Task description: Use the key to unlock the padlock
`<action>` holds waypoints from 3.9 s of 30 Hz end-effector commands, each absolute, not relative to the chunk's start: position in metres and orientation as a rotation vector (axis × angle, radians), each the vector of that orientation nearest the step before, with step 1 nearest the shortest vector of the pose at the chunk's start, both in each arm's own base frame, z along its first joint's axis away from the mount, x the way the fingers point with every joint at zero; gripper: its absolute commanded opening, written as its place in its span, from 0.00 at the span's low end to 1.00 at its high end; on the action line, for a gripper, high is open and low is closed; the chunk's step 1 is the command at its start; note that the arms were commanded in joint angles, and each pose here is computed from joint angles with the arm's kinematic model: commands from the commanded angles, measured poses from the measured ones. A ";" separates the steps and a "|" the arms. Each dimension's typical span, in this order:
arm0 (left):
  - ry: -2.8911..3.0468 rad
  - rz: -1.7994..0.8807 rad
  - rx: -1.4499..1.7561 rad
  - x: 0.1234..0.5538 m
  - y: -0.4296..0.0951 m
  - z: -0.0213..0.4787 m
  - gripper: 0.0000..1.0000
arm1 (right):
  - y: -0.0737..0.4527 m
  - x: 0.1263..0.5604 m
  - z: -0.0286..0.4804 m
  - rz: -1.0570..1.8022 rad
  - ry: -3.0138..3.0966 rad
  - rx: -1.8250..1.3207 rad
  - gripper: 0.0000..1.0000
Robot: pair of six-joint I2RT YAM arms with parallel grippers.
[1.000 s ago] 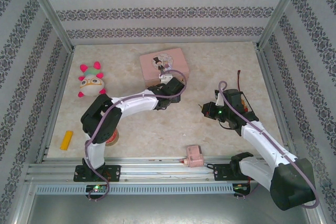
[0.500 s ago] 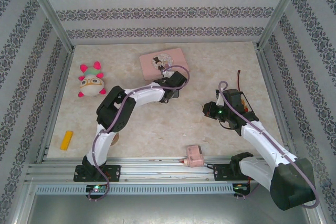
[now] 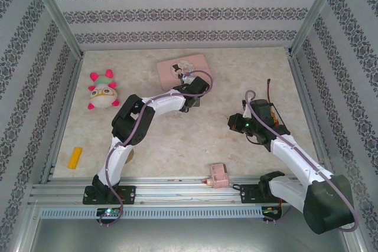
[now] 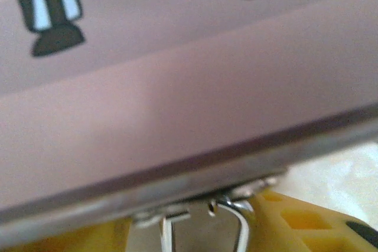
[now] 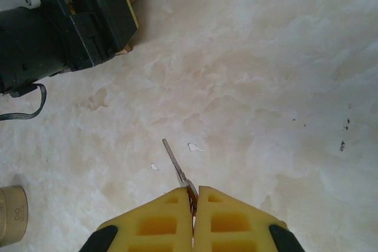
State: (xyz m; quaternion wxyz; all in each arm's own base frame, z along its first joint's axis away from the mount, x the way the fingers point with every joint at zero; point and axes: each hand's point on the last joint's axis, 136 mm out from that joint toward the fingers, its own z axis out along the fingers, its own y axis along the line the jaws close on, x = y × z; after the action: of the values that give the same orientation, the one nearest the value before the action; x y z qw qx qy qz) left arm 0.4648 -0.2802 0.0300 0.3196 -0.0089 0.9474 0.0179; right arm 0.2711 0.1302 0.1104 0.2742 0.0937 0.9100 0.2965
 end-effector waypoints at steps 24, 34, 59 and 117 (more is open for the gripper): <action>2.473 -0.436 -0.304 0.435 -0.310 0.050 0.01 | 0.147 0.276 0.108 0.836 2.352 0.115 0.00; 2.394 -0.786 -0.530 0.401 -0.356 0.079 0.01 | 0.147 0.260 0.089 0.825 2.353 0.060 0.00; 2.393 -0.996 -0.664 0.387 -0.393 0.074 0.06 | 0.185 0.273 0.064 0.767 2.325 -0.016 0.00; 2.422 -1.109 -0.723 0.383 -0.408 0.057 0.08 | 0.195 0.307 0.069 0.755 2.206 0.042 0.00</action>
State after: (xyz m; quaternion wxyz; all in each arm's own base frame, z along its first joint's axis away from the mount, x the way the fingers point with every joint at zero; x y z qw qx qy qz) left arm 0.3858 -0.3749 0.0462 0.2334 -0.2369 0.8916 -0.3074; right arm 0.2930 0.1832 0.0468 0.3651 0.0191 0.8877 0.2798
